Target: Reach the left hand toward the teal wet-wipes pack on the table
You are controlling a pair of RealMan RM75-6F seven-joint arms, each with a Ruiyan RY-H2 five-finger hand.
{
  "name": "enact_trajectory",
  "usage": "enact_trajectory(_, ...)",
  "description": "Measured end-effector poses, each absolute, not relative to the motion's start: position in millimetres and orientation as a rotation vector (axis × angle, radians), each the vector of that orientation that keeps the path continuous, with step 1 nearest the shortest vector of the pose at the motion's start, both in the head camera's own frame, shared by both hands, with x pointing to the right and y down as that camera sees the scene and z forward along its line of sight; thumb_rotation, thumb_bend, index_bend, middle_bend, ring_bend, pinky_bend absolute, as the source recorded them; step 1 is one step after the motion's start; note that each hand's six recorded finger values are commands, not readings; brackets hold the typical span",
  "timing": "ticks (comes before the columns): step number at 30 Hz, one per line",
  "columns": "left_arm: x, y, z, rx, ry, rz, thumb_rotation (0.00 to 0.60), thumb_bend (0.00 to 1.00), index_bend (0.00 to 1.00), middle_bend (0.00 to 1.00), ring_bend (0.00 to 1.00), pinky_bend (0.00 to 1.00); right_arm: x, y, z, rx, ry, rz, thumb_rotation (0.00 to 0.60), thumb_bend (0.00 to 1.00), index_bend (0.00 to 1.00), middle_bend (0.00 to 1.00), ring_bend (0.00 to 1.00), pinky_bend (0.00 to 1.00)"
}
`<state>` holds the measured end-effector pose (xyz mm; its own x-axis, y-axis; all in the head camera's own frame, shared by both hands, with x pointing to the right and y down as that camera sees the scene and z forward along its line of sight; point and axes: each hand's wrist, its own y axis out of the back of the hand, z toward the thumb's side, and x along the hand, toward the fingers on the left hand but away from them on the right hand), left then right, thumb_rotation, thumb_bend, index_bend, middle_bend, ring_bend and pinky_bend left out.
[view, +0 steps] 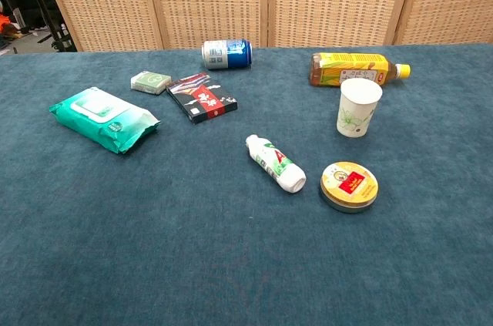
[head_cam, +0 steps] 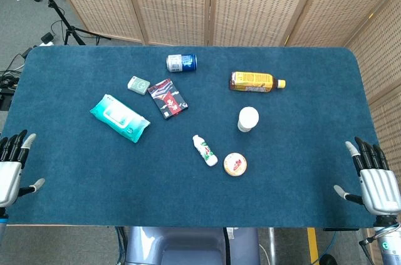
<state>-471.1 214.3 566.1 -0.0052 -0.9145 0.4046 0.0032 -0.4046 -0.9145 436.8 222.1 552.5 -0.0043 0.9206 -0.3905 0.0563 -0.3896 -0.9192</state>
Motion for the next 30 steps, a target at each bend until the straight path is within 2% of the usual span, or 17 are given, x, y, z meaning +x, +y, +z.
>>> enact_trajectory(16,-467,211,569,-1.532,0.978,-1.492,0.6,0.0,0.0,0.01,0.02,0.0,438,224,553,-1.539,-1.046,1.49,0.6,0.0,0.0,0.0,0.0,0.0)
enact_trajectory(17,-466,210,569,-1.539,0.984,-1.481,0.6,0.0,0.0,0.09,0.11,0.04,437,224,554,-1.542,-1.044,1.49,0.6,0.0,0.0,0.0,0.0,0.0)
enact_trajectory(19,-463,203,568,-1.553,1.004,-1.443,0.6,0.0,0.0,0.37,0.4,0.2,437,224,554,-1.542,-1.046,1.487,0.6,0.0,0.0,0.0,0.0,0.0)
enact_trajectory(20,-461,199,566,-1.555,1.017,-1.421,0.6,0.0,0.0,0.54,0.57,0.34,437,223,554,-1.541,-1.046,1.487,0.6,0.0,0.0,0.0,0.0,0.0)
enact_trajectory(21,-458,192,564,-1.557,1.036,-1.389,0.6,0.0,0.0,0.66,0.7,0.47,438,223,554,-1.541,-1.045,1.489,0.6,0.0,0.0,0.0,0.0,0.0)
enact_trajectory(22,-455,186,563,-1.563,1.049,-1.366,0.6,0.0,0.0,0.72,0.76,0.57,438,223,555,-1.543,-1.043,1.493,0.6,0.0,0.0,0.0,0.0,0.0)
enact_trajectory(24,-447,175,563,-1.592,1.062,-1.333,0.6,0.0,0.0,0.88,0.93,0.84,438,222,558,-1.547,-1.039,1.501,0.6,0.0,0.0,0.0,0.0,0.0)
enact_trajectory(26,-439,162,562,-1.615,1.064,-1.304,0.6,0.0,0.0,0.96,0.99,0.96,439,221,560,-1.55,-1.041,1.51,0.6,0.0,0.0,0.0,0.0,0.0)
enact_trajectory(30,-412,120,560,-1.662,1.071,-1.248,0.6,0.0,0.0,1.0,1.0,1.0,443,217,563,-1.538,-1.055,1.532,0.6,0.0,0.0,0.0,0.0,0.0)
